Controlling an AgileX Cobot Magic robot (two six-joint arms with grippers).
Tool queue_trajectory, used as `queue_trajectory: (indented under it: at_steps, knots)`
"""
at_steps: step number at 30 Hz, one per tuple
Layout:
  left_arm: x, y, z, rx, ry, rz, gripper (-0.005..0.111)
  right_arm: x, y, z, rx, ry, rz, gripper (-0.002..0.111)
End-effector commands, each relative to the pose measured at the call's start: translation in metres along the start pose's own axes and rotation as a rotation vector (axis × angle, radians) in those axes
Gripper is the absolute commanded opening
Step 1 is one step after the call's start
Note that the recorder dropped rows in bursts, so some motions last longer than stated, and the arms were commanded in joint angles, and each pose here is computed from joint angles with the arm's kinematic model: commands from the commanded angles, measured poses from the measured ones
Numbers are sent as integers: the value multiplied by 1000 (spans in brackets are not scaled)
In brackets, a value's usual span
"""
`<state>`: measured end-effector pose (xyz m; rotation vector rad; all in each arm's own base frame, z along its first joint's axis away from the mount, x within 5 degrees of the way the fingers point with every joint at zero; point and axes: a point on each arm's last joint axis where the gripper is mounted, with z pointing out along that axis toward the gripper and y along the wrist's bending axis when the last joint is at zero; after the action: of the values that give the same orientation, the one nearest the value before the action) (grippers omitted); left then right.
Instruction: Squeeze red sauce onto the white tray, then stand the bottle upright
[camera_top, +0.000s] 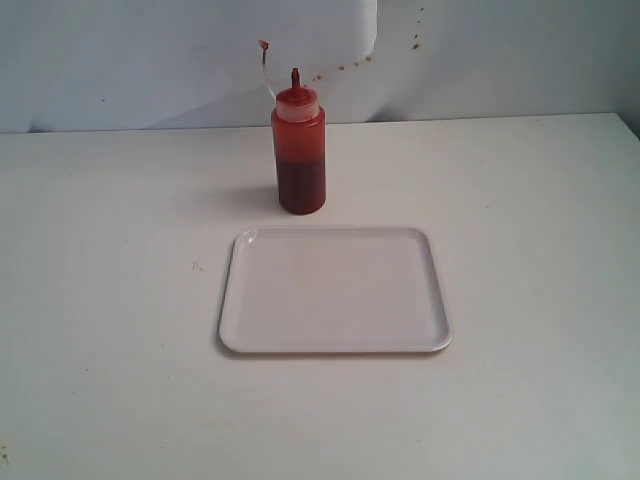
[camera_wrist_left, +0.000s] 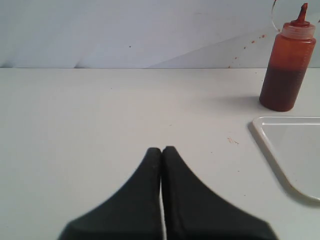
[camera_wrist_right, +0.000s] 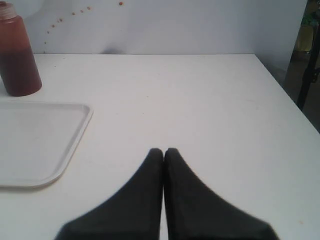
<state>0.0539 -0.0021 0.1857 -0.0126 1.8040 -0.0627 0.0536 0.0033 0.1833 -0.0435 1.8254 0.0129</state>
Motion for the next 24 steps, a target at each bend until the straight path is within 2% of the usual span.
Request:
queue_trajectory:
  at_steps: [1, 15, 18, 24]
  knots:
    - [1, 0, 0, 6, -7, -2, 0, 1, 0, 0, 5, -2, 4, 0]
    - [1, 0, 0, 6, -7, 0, 0, 1, 0, 0, 5, -2, 4, 0]
    - [1, 2, 0, -15, -8, 64, 0, 1, 0, 0, 5, -2, 4, 0]
    - [-2, 2, 0, -15, -31, 69, 0, 1, 0, 0, 5, -2, 4, 0]
